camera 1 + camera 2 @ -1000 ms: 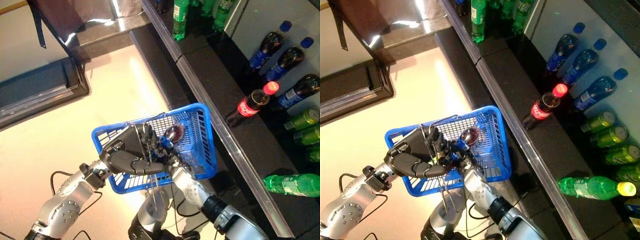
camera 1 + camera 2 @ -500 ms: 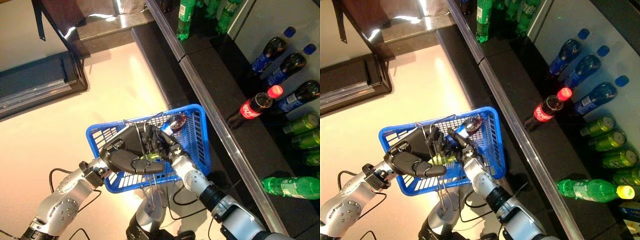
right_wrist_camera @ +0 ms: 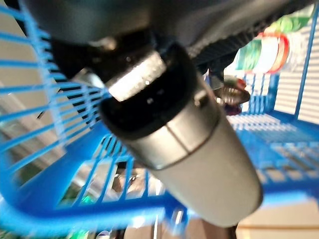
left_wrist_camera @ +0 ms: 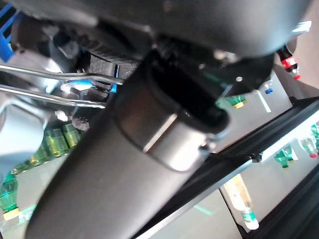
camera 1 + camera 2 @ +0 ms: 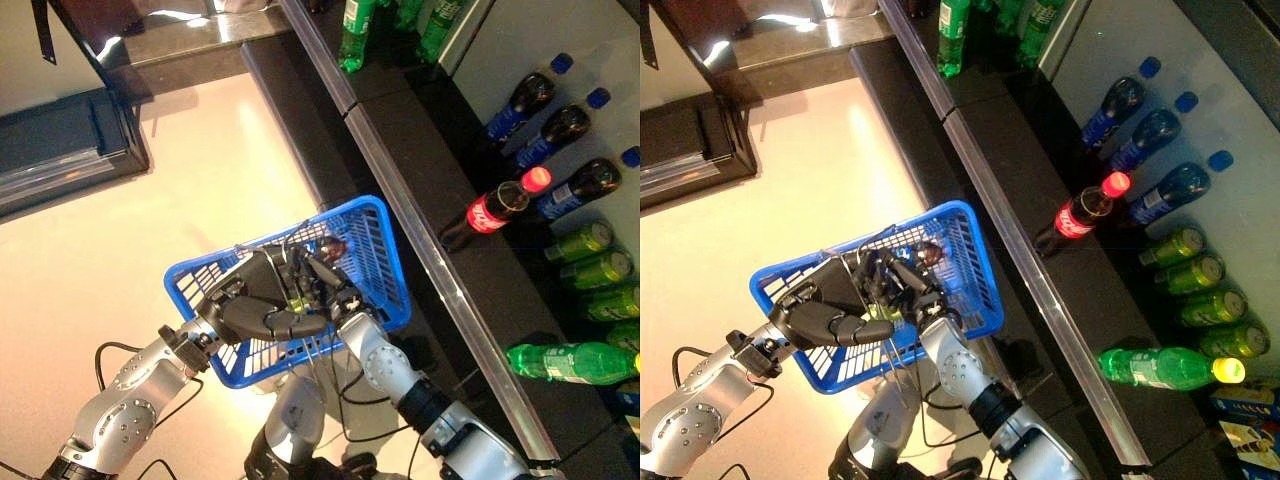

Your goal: Pick up the drink and place into the basket.

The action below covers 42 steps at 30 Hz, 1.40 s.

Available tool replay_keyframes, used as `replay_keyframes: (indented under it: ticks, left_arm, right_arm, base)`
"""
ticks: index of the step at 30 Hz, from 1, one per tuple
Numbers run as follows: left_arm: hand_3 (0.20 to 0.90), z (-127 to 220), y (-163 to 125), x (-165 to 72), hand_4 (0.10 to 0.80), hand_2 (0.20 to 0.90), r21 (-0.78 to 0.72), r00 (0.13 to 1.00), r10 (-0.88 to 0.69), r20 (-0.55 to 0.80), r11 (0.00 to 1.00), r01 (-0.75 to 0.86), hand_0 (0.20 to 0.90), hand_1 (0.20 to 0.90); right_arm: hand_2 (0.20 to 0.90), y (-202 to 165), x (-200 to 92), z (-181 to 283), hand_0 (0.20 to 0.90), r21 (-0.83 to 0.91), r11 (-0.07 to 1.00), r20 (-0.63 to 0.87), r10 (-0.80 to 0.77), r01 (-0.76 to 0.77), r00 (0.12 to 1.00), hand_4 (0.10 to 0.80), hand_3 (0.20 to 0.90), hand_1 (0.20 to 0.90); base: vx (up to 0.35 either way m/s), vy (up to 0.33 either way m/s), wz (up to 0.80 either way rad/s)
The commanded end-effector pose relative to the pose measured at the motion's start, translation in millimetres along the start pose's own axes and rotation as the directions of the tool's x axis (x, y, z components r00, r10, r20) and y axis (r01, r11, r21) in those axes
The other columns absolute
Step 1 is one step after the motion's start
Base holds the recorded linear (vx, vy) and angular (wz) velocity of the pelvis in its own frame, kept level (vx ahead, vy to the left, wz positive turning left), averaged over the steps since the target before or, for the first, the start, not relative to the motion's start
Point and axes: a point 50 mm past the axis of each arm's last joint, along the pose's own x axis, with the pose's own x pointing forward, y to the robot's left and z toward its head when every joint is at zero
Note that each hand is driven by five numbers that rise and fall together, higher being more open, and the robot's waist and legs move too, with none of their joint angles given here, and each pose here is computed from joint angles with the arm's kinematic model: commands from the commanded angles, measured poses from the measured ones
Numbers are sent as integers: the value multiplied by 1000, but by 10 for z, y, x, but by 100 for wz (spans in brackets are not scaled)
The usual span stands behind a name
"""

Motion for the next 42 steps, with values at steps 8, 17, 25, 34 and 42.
replay_keyframes:
  ticks: [8, 17, 25, 34, 42]
  left_arm:
    - [200, 928, -674, -86, 100, 300, 286, 724, -327, 608, 940, 185, 300, 300]
    - [200, 816, -213, -33, 100, 300, 108, 728, 46, 684, 981, -163, 300, 300]
    - [200, 616, 276, -760, 100, 300, 4, 665, 314, 678, 902, -431, 300, 300]
    - [200, -139, 607, -1066, 100, 300, -330, 462, 727, 507, 659, -675, 300, 300]
    - [200, -724, 880, -1428, 100, 300, -314, 194, 944, 266, 275, -909, 300, 300]
  right_arm:
    - [900, 141, -455, 25, 900, -12, 957, 20, 289, -289, 957, 800, 900, 900]
    - [900, -113, -800, -122, 900, -94, 916, -133, 377, -391, 916, 800, 900, 900]
    - [900, -459, -975, -22, 900, -259, 897, -141, 333, -359, 932, 800, 900, 900]
    - [900, -1150, -1161, -104, 900, -464, 856, -274, 106, -228, 956, 800, 900, 900]
    - [900, -1920, -1409, -76, 900, -602, 798, -309, -199, -29, 930, 800, 900, 900]
  base:
    - [30, -67, -5]
    - [3, -18, -28]
    - [-66, -16, -18]
    - [-26, 15, -17]
    - [-34, 7, -24]
